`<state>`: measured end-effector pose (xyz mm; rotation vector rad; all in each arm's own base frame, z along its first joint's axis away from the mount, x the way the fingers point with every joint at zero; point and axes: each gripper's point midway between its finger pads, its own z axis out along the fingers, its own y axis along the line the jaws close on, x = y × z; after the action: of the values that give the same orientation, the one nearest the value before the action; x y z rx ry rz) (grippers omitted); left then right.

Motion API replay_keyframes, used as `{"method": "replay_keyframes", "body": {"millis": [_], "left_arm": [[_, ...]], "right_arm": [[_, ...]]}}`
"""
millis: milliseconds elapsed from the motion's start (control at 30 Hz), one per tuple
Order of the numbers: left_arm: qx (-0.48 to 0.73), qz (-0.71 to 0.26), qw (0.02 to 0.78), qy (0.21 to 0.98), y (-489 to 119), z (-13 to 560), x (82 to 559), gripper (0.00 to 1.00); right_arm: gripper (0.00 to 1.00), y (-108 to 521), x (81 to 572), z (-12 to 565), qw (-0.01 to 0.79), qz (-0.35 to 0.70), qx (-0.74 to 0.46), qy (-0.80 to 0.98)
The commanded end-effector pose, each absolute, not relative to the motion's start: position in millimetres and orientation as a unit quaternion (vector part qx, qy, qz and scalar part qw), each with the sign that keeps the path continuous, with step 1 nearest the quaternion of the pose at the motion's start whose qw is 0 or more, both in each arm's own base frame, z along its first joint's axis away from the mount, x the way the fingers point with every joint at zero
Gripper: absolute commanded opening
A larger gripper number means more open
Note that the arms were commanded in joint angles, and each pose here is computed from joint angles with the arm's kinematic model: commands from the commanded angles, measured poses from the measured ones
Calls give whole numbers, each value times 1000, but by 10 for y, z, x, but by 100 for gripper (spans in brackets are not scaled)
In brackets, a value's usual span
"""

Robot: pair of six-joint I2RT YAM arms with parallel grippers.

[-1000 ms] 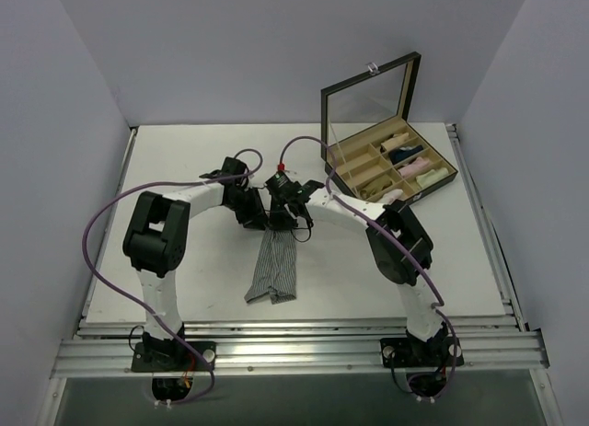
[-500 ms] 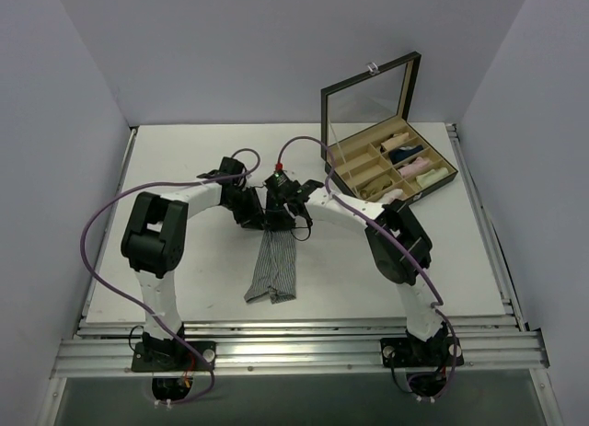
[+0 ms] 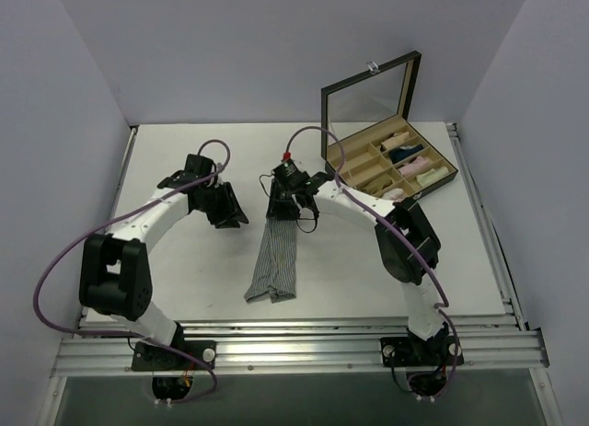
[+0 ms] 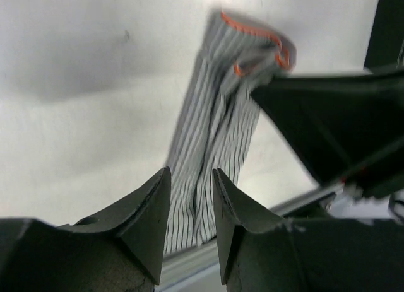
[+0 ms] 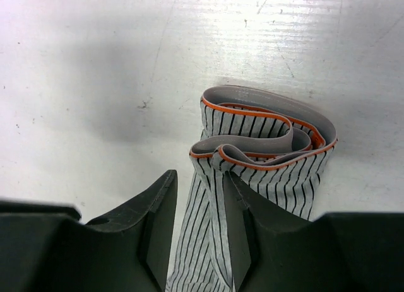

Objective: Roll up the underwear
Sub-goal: Fold the underwear

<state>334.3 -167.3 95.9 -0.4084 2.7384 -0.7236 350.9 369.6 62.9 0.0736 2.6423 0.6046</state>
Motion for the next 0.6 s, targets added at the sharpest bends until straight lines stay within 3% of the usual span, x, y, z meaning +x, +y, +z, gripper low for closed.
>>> {"method": "replay_keyframes", "body": {"millis": [0,233,567], "left_arm": [[-124,-278,130,943,-1699,1136,2940,41],[-126,-328,97,931,-1969,1048,2393,44],[-99,-330,81,935,-2375,932,2141,48]], "right_arm": [[32,3672,3474,972,225,234,16,946],[31,3662,3445,784,206,217,10,954],[31,3629,3446,570,189,187,-2,964]]}}
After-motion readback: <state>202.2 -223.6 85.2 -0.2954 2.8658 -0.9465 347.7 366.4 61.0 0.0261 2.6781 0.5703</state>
